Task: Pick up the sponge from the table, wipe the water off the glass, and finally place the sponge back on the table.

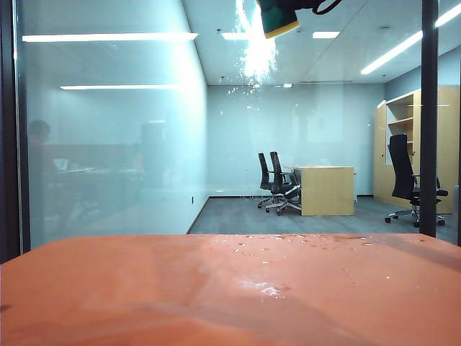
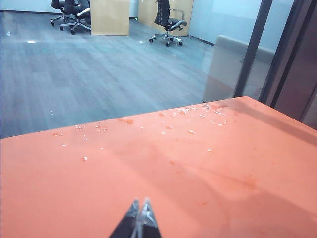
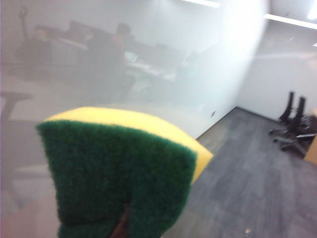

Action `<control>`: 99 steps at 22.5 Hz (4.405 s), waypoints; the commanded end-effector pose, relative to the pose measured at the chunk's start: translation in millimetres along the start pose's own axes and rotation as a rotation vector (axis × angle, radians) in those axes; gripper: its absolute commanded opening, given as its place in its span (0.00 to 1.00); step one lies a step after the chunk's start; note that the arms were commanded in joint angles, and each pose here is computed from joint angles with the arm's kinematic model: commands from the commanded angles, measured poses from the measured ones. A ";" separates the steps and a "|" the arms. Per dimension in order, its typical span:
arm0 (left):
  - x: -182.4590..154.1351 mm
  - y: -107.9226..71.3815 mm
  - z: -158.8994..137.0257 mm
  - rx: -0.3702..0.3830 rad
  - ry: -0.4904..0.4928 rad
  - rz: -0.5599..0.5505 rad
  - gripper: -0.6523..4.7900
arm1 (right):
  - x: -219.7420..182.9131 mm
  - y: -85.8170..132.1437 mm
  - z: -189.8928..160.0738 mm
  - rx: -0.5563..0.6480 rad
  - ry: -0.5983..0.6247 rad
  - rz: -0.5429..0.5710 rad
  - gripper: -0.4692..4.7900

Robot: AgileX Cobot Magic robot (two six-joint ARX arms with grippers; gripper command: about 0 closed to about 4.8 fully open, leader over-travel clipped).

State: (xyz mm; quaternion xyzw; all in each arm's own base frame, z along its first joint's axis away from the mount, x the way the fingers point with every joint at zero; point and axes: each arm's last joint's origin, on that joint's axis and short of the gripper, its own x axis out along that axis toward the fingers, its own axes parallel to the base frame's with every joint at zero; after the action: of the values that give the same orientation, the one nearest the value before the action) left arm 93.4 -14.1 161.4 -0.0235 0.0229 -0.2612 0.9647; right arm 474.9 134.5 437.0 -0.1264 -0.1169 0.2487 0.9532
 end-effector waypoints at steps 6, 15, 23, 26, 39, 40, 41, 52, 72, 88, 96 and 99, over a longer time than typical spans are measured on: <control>-0.1 0.0 2.3 0.014 -0.014 0.003 0.11 | 27.4 49.8 -58.9 0.072 0.234 0.125 0.07; -0.1 0.1 2.2 0.050 -0.013 0.007 0.11 | 45.0 81.8 -138.7 0.120 0.465 0.177 0.07; -0.1 0.1 2.1 0.050 -0.013 0.007 0.11 | 41.7 72.9 -103.1 0.083 0.366 0.104 0.07; -0.1 0.1 2.2 0.050 -0.013 0.007 0.11 | 35.9 66.5 -80.2 0.071 0.325 0.072 0.07; -0.1 0.2 2.2 0.050 -0.014 0.010 0.11 | 4.8 37.1 -4.9 0.031 0.205 -0.058 0.07; -0.1 0.2 2.2 0.050 -0.013 0.010 0.11 | 4.2 35.4 -7.0 0.032 0.219 -0.058 0.07; -0.1 0.2 2.2 0.050 -0.014 0.010 0.11 | 4.7 35.7 -9.7 0.034 0.233 -0.055 0.07; -0.2 0.2 2.5 0.052 -0.016 0.011 0.11 | 10.8 52.4 -69.4 0.062 0.412 0.005 0.07; -0.2 0.1 2.9 0.054 -0.020 0.011 0.11 | 0.3 76.0 -145.5 0.091 0.524 0.026 0.07; -0.2 0.5 2.9 0.061 -0.020 0.022 0.11 | -27.8 50.3 -64.1 0.068 0.414 -0.021 0.07; -0.2 0.4 3.3 0.063 -0.024 0.022 0.11 | -91.1 15.2 -32.2 0.081 0.349 -0.158 0.07; -0.2 0.4 3.3 0.063 -0.024 0.022 0.11 | -125.7 13.3 -35.9 0.118 0.336 -0.203 0.07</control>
State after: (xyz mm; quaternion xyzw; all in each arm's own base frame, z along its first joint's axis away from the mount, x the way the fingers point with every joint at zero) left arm 93.7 -13.6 162.1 -0.0004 0.0134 -0.2527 0.9675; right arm 380.6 79.1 374.8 -0.1109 0.0670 0.1391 0.9818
